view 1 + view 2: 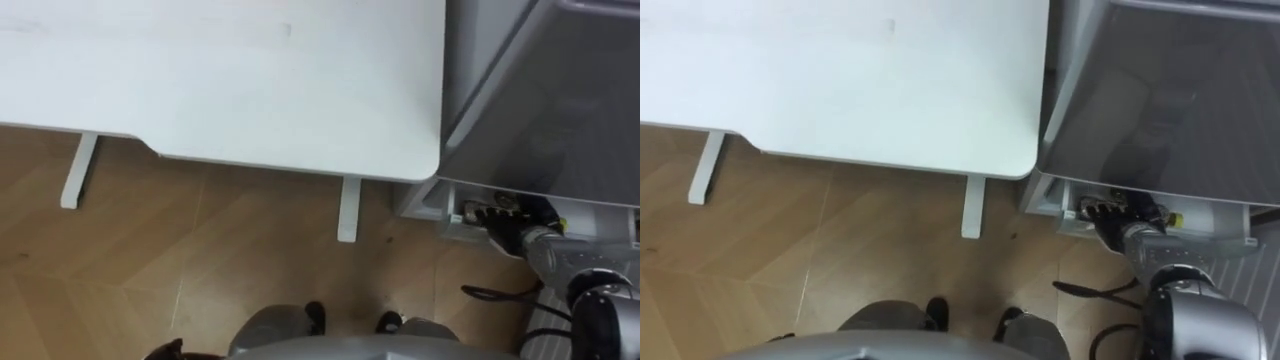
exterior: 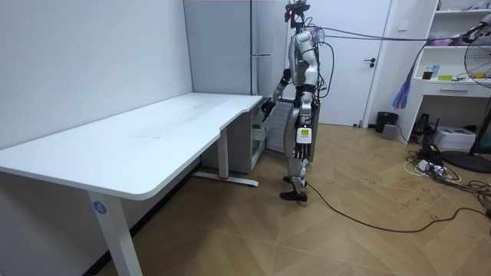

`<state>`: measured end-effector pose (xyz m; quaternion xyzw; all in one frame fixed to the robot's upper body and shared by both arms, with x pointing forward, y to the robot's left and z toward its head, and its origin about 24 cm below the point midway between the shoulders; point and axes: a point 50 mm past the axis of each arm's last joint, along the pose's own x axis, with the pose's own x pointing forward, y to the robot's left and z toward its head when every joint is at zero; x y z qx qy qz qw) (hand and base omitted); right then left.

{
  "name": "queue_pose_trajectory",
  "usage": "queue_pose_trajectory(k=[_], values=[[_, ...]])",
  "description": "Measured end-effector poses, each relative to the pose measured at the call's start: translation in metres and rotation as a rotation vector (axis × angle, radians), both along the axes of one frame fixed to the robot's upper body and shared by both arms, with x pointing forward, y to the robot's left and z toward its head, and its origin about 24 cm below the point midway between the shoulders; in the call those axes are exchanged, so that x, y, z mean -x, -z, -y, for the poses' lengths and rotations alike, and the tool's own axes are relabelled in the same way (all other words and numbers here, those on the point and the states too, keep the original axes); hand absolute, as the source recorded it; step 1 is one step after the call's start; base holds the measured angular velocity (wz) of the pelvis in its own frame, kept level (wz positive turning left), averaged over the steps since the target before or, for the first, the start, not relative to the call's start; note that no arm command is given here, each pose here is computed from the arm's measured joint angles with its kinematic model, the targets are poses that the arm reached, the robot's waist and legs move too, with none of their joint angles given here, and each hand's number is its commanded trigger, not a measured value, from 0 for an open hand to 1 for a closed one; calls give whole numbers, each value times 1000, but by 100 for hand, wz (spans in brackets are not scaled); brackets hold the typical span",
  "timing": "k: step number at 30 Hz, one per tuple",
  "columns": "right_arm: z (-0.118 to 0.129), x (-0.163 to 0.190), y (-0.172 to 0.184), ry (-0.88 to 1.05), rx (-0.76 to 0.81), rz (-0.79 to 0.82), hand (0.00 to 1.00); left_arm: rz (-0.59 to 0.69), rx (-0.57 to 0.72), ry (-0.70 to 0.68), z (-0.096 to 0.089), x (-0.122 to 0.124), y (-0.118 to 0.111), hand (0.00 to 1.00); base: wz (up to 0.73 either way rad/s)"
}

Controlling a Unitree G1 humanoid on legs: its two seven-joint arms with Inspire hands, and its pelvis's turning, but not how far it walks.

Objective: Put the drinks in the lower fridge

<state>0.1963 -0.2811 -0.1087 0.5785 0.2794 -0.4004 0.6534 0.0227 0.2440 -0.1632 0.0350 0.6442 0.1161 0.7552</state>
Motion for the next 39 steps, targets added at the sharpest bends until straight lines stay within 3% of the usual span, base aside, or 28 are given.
queue_pose_trajectory(k=[11, 18, 28, 32, 39], values=[[6, 6, 0, -17, 7, -20, 0, -39, -46, -85, -11, 23, -2, 0, -1], [13, 20, 5, 26, 2, -42, 0, -39, -40, -94, -11, 26, -3, 0, 0], [50, 80, 10, 156, 110, -83, 0, -49, -61, -150, -18, 38, -5, 0, -8], [50, 97, 15, 154, 123, -130, 0, -54, -54, -124, -16, 37, -4, 0, -15], [40, 94, 20, 160, 130, -144, 0, -52, -65, -91, -22, 31, -4, 0, -4]])
